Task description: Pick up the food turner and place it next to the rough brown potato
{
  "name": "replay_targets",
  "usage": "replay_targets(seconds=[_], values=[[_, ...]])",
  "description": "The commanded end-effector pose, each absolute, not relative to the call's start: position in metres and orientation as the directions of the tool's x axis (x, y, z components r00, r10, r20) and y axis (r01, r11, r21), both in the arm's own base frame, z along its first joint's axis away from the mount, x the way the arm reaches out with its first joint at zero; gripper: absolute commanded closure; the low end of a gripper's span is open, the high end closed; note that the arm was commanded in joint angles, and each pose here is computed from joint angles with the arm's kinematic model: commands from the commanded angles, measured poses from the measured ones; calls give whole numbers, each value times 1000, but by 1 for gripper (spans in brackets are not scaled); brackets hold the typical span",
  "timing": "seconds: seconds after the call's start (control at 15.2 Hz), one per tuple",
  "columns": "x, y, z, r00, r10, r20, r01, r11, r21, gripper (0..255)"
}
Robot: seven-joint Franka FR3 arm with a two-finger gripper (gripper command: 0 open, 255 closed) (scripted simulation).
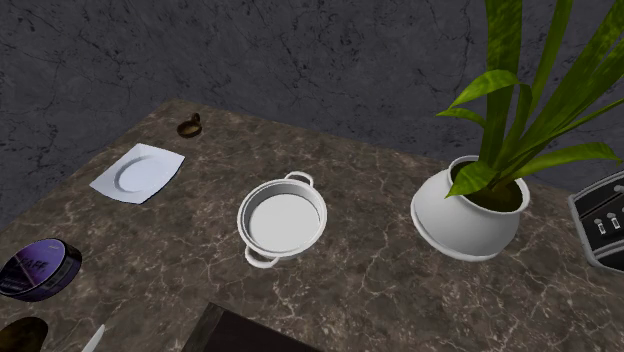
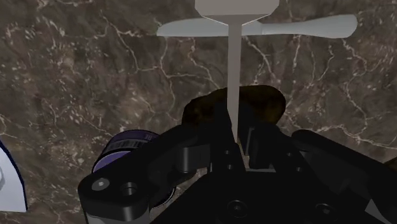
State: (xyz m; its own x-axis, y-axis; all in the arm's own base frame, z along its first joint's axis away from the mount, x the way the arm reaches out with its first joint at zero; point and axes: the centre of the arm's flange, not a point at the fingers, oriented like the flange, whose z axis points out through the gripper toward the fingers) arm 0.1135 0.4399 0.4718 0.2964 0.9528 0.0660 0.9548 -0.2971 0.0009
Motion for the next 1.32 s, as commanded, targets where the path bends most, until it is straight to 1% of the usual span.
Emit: replay_targets(seconds=[0.0,0.92,1.25], values=[[95,460,473,299,952,66,954,-300,0,255],[-38,595,473,299,952,66,954,-300,0,255],[-38,595,447,299,952,66,954,-300,0,255]])
